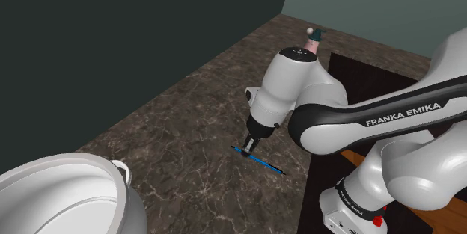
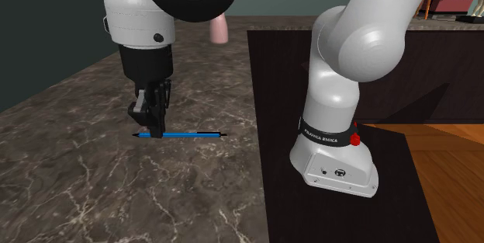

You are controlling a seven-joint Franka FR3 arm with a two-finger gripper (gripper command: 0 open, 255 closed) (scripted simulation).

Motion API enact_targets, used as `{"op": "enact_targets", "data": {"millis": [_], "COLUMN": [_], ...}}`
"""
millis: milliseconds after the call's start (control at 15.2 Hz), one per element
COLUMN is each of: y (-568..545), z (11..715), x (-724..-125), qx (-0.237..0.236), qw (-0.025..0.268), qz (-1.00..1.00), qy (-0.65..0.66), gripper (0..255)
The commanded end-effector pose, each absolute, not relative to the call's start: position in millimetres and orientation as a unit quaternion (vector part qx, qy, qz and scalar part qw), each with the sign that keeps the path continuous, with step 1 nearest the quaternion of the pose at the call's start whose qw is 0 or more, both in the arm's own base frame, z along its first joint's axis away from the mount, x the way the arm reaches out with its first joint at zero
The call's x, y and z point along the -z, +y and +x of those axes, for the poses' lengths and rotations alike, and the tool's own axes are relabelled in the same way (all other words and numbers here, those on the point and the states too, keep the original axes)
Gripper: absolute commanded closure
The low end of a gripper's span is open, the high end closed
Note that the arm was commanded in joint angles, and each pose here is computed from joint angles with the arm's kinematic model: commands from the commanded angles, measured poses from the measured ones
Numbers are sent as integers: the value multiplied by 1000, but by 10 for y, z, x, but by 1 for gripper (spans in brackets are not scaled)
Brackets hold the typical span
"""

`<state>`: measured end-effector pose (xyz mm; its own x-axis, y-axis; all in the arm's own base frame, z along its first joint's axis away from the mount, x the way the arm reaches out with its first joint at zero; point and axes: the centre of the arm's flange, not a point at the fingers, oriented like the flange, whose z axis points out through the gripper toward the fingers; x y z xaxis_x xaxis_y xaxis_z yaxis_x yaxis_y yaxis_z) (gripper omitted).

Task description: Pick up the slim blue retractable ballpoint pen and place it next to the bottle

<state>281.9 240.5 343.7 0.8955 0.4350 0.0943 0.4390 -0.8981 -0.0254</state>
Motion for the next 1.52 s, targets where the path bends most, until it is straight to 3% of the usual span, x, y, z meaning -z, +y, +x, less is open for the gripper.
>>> {"op": "enact_targets", "data": {"millis": [0, 330, 1452], "y": [2405, 2405, 2405], "z": [2818, 2819, 2819], "x": [-3437, -3436, -4334], "qx": [43, 43, 43], "qw": [23, 23, 23], "qz": [-973, -973, -973], "qy": [-225, -225, -225], "gripper": [255, 255, 255]}}
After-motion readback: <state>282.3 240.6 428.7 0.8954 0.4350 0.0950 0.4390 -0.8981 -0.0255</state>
